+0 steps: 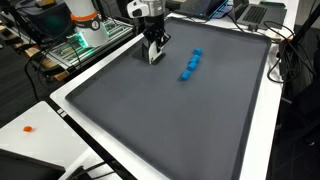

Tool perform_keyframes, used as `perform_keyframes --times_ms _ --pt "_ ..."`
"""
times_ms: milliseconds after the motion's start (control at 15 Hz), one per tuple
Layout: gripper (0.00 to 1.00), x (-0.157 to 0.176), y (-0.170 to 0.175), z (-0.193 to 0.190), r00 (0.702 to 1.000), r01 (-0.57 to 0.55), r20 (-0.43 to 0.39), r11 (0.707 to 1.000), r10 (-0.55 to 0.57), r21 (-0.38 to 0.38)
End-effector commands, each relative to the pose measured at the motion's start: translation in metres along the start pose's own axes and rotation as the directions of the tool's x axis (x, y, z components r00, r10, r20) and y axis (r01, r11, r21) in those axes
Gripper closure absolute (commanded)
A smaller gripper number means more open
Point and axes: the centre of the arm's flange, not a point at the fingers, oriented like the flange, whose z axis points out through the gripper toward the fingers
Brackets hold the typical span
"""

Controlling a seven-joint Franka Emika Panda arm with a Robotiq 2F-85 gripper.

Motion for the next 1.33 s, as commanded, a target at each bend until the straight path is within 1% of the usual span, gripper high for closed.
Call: perform_keyframes --times_ms 0,333,800,1000,1267 --pt "0.99 0.0 0.007 0.002 0.999 -0.024 0.027 1.0 0.023 0.019" --pt "0.99 -0.003 0.007 0.013 0.998 -0.042 0.046 0.999 0.041 0.011" --pt "0.99 -0.002 0.009 0.017 0.998 -0.043 0.042 0.999 0.043 0.008" --pt "0.99 -0.003 0.008 0.02 0.999 -0.003 0.033 1.0 0.003 0.014" --pt "0.99 0.001 0.012 0.025 0.998 0.015 0.056 0.999 -0.017 0.032"
